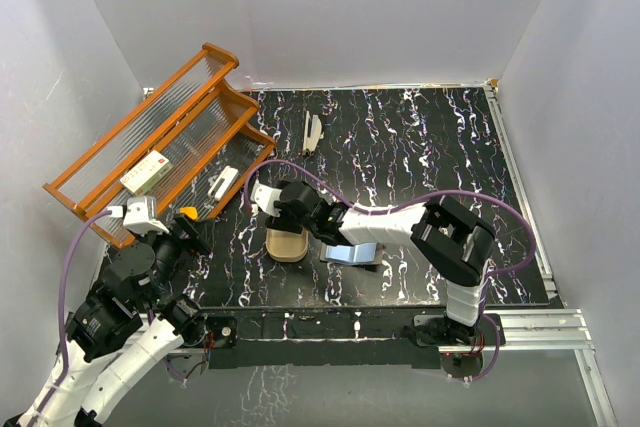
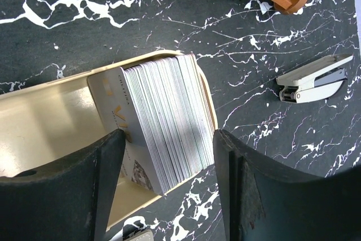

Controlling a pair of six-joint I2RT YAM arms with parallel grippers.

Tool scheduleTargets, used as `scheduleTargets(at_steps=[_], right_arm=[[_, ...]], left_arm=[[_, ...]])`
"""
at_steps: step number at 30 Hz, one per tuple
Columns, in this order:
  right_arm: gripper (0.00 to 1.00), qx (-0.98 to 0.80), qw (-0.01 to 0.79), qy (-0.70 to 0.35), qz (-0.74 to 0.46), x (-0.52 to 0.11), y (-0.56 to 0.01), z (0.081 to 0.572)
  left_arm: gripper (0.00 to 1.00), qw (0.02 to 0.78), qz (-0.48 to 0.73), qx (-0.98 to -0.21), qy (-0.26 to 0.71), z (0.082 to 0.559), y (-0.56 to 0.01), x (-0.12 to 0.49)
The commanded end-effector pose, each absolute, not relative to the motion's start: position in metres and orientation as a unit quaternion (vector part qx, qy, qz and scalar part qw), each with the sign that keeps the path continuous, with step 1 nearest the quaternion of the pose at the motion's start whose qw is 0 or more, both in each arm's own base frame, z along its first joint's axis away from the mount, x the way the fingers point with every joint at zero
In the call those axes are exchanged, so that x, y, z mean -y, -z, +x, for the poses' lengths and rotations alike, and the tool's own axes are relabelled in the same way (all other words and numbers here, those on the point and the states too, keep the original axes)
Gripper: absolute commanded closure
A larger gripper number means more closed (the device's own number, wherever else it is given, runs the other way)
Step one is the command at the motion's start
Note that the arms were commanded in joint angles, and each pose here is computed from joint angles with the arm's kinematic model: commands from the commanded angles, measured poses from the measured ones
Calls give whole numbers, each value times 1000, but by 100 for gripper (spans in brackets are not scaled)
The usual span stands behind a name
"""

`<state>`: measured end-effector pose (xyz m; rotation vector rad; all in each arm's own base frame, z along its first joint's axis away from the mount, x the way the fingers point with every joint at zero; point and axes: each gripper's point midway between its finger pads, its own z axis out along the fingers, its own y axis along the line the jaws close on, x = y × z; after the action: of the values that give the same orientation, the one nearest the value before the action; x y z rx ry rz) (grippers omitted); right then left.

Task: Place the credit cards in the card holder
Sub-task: Pick up the credit card from the storage box.

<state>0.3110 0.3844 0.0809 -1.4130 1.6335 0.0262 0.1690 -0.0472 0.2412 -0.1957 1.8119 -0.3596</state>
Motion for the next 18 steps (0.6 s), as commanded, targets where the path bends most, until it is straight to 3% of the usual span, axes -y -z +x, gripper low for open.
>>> scheduleTargets(at_steps=[1, 8, 18], right_arm=[[40, -651, 546, -18, -527, -396, -139, 327], [45, -652, 540, -16, -532, -394, -136, 326], [66, -650, 535, -30, -538, -395, -139, 320]], left_arm=[[27, 596, -85, -786, 142, 171, -239, 45], [27, 596, -86, -786, 143, 171, -239, 45], [27, 594, -85, -787, 142, 171, -238, 46]])
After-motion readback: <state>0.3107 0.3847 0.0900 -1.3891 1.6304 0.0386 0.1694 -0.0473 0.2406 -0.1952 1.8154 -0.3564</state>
